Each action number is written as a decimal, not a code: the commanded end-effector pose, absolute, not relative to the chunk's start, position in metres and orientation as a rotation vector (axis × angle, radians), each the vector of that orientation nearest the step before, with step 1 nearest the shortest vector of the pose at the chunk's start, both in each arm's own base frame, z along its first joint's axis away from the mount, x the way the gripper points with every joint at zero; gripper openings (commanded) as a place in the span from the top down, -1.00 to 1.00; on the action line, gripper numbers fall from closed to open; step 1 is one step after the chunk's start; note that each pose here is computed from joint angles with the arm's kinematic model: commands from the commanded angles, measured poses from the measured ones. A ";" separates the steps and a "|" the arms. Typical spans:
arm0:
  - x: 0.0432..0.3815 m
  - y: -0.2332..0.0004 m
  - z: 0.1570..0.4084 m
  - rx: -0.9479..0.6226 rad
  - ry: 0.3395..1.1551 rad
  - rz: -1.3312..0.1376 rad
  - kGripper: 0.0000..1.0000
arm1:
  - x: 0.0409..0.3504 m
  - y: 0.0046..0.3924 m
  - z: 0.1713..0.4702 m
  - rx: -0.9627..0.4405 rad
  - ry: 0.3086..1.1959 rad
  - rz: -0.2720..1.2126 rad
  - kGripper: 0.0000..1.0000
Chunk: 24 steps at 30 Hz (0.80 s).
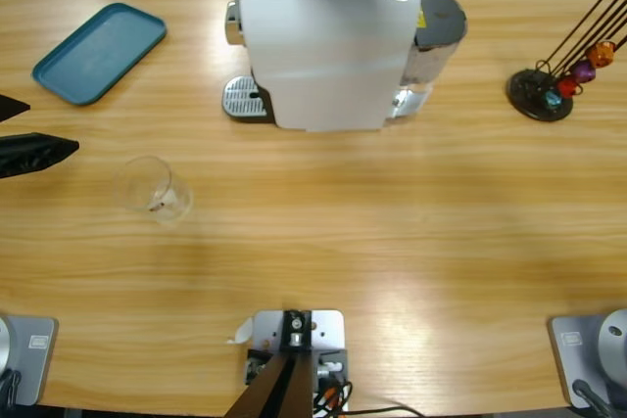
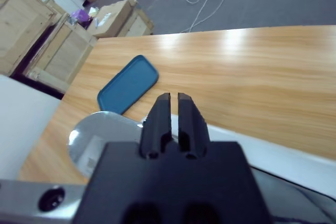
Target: Pour coffee
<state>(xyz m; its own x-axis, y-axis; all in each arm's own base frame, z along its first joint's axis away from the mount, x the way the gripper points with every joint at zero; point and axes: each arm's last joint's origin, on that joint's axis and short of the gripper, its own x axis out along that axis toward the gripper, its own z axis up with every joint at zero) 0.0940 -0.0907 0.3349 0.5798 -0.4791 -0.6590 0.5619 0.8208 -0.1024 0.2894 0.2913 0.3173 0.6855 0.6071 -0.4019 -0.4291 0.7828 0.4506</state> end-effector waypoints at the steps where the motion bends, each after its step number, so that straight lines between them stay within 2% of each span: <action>1: 0.092 -0.087 0.325 0.129 0.765 -0.588 -0.98 | 0.256 0.335 0.271 0.174 0.678 0.805 1.00; 10: 0.089 -0.084 0.326 0.121 0.750 -0.591 -0.98 | 0.259 0.333 0.259 0.121 0.742 0.713 1.00; 16: 0.089 -0.084 0.326 0.122 0.753 -0.590 -0.98 | 0.261 0.335 0.231 0.062 0.845 0.678 1.00; 24: 0.091 -0.086 0.325 0.125 0.760 -0.587 -0.98 | 0.288 0.316 0.236 0.086 0.817 0.611 1.00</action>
<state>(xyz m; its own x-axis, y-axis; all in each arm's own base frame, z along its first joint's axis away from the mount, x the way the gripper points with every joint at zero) 0.0940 -0.0907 0.3349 0.5798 -0.4791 -0.6591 0.5619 0.8208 -0.1024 0.2617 0.3205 0.3221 0.5733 0.6899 -0.4419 -0.5706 0.7233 0.3890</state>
